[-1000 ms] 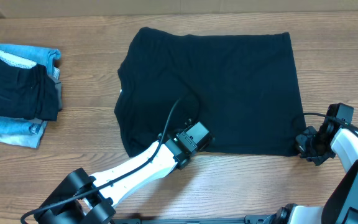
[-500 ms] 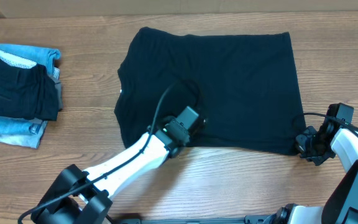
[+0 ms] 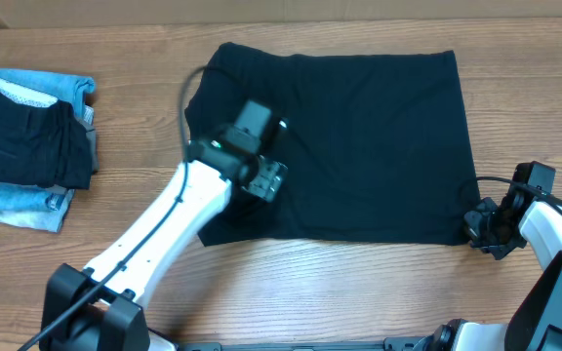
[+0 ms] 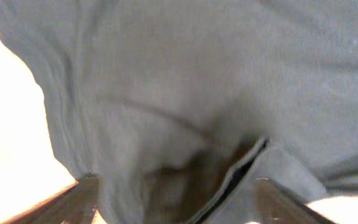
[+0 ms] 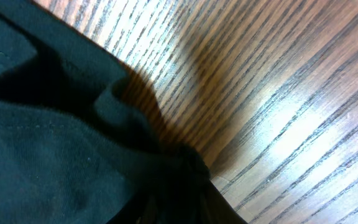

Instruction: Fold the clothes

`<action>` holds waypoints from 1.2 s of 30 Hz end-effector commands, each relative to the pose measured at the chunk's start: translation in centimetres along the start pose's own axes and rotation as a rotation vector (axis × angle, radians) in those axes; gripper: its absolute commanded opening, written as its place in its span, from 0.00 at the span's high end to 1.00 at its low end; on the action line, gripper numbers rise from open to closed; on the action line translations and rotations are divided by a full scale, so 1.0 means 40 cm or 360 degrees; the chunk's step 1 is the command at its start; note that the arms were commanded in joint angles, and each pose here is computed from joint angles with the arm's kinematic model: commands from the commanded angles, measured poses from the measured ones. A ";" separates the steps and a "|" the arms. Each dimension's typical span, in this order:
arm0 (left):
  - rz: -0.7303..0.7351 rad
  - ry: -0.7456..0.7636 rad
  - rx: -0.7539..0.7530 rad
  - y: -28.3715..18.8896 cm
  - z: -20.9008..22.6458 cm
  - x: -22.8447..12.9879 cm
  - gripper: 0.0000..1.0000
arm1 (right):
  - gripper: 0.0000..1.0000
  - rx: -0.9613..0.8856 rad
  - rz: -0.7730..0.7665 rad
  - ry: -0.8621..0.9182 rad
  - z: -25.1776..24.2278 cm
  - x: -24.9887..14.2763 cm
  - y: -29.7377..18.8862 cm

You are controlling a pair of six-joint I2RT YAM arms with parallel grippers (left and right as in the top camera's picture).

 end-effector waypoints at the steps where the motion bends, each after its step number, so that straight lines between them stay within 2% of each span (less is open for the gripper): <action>1: 0.0213 -0.0308 -0.0131 -0.010 0.032 -0.036 0.82 | 0.78 -0.0012 0.0037 -0.0002 -0.006 -0.013 0.013; 2: 0.0291 -0.0322 -0.0158 -0.007 0.026 -0.057 0.93 | 0.78 -0.0010 0.0033 -0.0002 -0.005 -0.013 0.013; 4: 0.0423 -0.0301 -0.0203 0.003 0.006 -0.099 0.92 | 0.78 -0.0011 0.0036 -0.0002 -0.006 -0.013 0.013; 8: 0.0614 -0.0423 -0.0131 0.050 0.005 -0.182 0.94 | 0.78 -0.0011 0.0038 -0.0002 -0.006 -0.014 0.013; 16: 0.0698 -0.0540 -0.0080 0.099 0.009 -0.244 0.96 | 0.78 -0.0012 0.0037 -0.0002 -0.006 -0.014 0.013; 19: 0.0647 -0.0555 -0.0093 0.132 0.008 -0.255 0.96 | 0.78 -0.0012 0.0037 -0.0001 -0.006 -0.013 0.013; 23: 0.0431 -0.0551 -0.0042 0.162 0.018 -0.220 0.96 | 0.79 -0.0012 0.0037 -0.0002 -0.006 -0.013 0.013; 28: 0.0095 -0.0555 0.0134 0.174 0.047 -0.148 0.94 | 0.78 -0.0012 0.0038 -0.0002 -0.006 -0.014 0.013; 31: -0.0134 -0.0516 0.0097 0.171 0.045 -0.084 0.96 | 0.78 -0.0012 0.0038 -0.0002 -0.006 -0.014 0.013; 33: -0.0132 -0.0519 0.0108 0.124 0.050 -0.045 0.96 | 0.79 -0.0012 0.0038 -0.0002 -0.006 -0.014 0.013; 35: -0.0008 -0.0548 0.0151 0.068 0.058 -0.039 0.95 | 0.78 -0.0010 0.0033 -0.0002 -0.005 -0.012 0.013; 36: 0.0128 -0.0631 0.0127 0.045 0.059 -0.058 0.87 | 0.78 -0.0007 0.0026 -0.0002 -0.004 -0.011 0.013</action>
Point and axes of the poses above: each gripper's point midway between its finger pads, its own y axis out along the fingers, its own z axis along the line the jaws close on, x = y × z, the point moved 8 cm from there along -y, back along the fingers, and after that the axes turned 7 degrees about -y, right-handed, at the moved point
